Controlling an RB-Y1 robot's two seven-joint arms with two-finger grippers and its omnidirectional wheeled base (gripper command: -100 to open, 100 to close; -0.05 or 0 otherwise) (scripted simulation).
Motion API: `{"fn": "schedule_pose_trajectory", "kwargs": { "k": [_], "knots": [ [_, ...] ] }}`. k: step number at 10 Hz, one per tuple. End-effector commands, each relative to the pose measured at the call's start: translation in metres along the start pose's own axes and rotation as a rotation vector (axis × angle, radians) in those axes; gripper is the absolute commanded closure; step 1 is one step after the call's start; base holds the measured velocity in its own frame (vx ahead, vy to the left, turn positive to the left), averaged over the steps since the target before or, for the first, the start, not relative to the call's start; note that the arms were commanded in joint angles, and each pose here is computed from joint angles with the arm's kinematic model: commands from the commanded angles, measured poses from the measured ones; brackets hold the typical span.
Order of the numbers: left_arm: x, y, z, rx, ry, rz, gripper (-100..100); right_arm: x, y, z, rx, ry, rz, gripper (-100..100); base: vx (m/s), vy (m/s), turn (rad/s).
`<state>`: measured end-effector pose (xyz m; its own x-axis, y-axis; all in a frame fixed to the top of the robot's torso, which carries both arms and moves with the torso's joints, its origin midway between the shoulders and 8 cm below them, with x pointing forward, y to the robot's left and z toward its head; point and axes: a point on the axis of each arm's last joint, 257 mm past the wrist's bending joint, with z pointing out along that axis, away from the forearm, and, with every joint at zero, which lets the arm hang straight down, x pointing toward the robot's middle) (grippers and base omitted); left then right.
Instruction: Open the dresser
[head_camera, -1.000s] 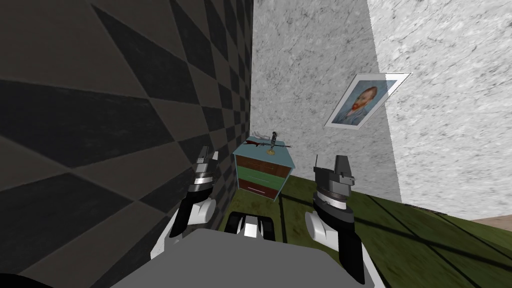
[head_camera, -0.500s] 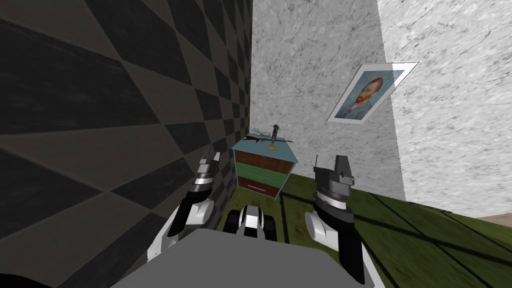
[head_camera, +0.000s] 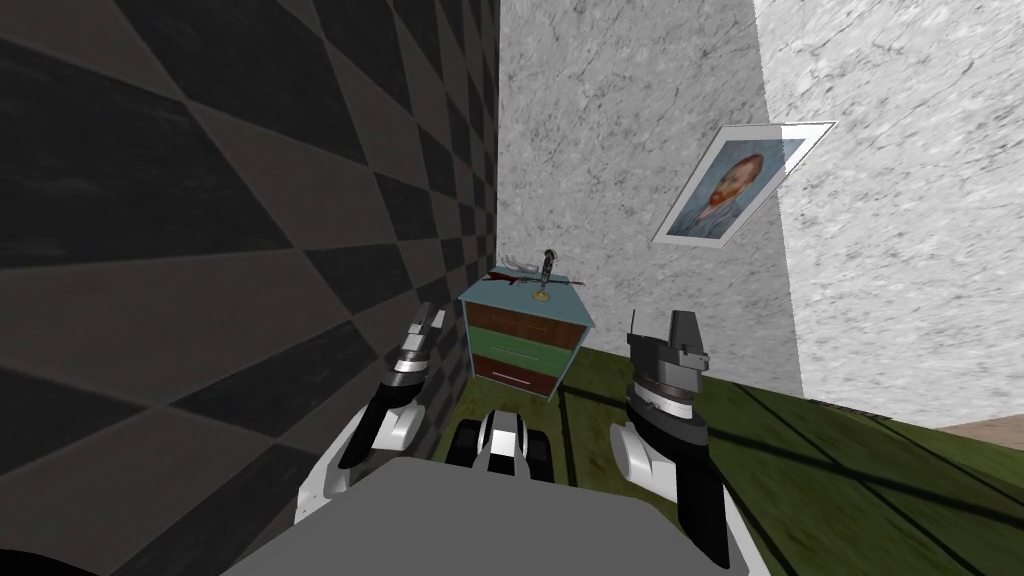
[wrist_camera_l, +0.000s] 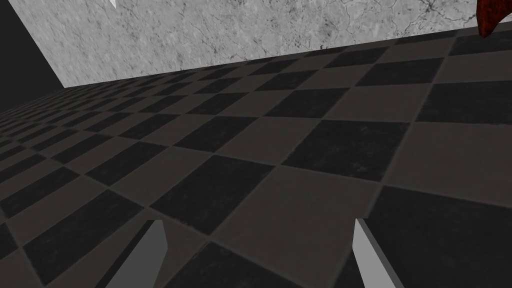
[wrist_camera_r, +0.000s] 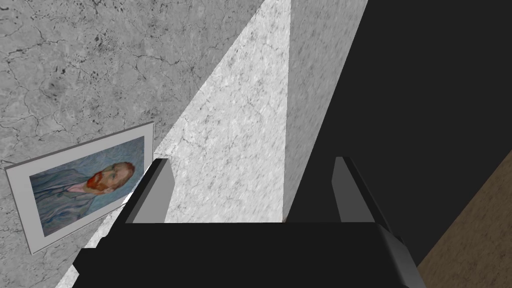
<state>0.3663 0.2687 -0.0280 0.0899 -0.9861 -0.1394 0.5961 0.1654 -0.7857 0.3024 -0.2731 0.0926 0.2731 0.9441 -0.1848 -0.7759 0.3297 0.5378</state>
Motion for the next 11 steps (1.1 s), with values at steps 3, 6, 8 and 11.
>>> {"fn": "schedule_pose_trajectory", "kwargs": {
  "k": [3,6,8,11],
  "knots": [
    [0.004,0.031,-0.014,-0.018,0.03,0.007,-100,0.0,0.0,0.0,0.0,0.0,0.0,0,0.051,-0.014,-0.04],
    [0.007,0.053,-0.026,-0.031,0.035,0.004,-100,0.0,0.0,0.0,0.0,0.0,0.0,0,0.06,-0.016,-0.046],
    [0.007,0.062,-0.032,-0.04,0.036,0.002,-100,0.0,0.0,0.0,0.0,0.0,0.0,0,0.047,-0.013,-0.028],
    [0.01,0.08,-0.045,-0.042,0.038,-0.003,-100,0.0,0.0,0.0,0.0,0.0,0.0,0,0.053,-0.011,-0.047]
  ]
}}
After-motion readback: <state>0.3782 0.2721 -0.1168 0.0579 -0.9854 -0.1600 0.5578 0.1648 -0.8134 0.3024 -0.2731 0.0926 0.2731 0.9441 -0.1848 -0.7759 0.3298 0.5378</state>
